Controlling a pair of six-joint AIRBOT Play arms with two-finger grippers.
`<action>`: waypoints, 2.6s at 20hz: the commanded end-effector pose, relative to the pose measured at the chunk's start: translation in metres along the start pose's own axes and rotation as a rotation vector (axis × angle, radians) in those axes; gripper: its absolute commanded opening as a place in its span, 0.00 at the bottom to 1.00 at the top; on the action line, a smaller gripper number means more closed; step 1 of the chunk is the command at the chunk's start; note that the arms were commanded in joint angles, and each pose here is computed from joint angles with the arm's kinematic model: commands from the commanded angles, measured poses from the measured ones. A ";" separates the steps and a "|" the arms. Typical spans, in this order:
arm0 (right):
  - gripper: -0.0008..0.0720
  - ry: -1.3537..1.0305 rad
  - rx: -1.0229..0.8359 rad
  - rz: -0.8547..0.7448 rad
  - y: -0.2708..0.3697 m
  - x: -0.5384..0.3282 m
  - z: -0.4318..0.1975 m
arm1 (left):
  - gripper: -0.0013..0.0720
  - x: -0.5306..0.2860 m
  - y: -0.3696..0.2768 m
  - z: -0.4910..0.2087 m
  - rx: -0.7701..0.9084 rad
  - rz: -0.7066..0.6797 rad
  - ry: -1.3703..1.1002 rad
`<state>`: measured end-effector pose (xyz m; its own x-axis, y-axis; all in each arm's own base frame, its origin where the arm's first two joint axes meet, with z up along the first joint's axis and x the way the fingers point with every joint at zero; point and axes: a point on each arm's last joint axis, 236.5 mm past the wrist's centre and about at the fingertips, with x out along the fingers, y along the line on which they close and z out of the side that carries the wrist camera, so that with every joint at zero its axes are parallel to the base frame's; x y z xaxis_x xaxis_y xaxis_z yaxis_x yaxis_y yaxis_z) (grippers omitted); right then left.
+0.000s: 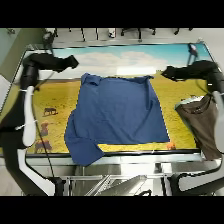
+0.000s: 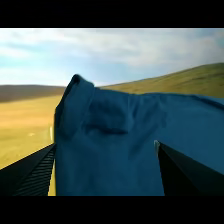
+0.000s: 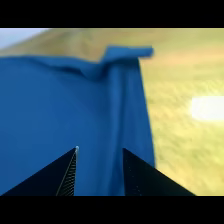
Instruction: Fold the shirts.
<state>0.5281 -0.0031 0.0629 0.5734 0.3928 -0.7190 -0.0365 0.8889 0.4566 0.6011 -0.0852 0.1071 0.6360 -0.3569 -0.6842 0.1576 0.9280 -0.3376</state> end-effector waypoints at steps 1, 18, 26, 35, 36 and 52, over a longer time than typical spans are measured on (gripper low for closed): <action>0.45 0.223 0.033 -0.074 -0.041 -0.079 -0.070 | 0.96 -0.077 0.043 -0.056 -0.061 0.038 0.228; 0.65 0.580 0.396 0.018 -0.090 -0.064 -0.303 | 0.83 -0.067 0.066 -0.358 -0.535 -0.240 0.857; 0.65 0.737 0.380 0.061 -0.074 -0.029 -0.340 | 0.82 -0.046 0.062 -0.377 -0.527 -0.219 0.886; 0.03 0.636 0.248 0.255 -0.008 -0.005 -0.297 | 0.04 -0.047 0.034 -0.326 -0.408 -0.317 0.708; 0.03 0.570 0.211 0.275 0.002 -0.014 -0.270 | 0.04 -0.053 0.020 -0.291 -0.377 -0.363 0.605; 0.03 -1.388 -0.840 -0.139 0.314 -0.559 -0.048 | 0.04 -0.664 -0.245 -0.063 0.522 0.034 -1.360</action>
<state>0.2026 0.0683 0.5499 0.8975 0.2733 0.3462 -0.1976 0.9509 -0.2382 0.1531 -0.0890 0.5766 0.8473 -0.3215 0.4227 0.3078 0.9459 0.1026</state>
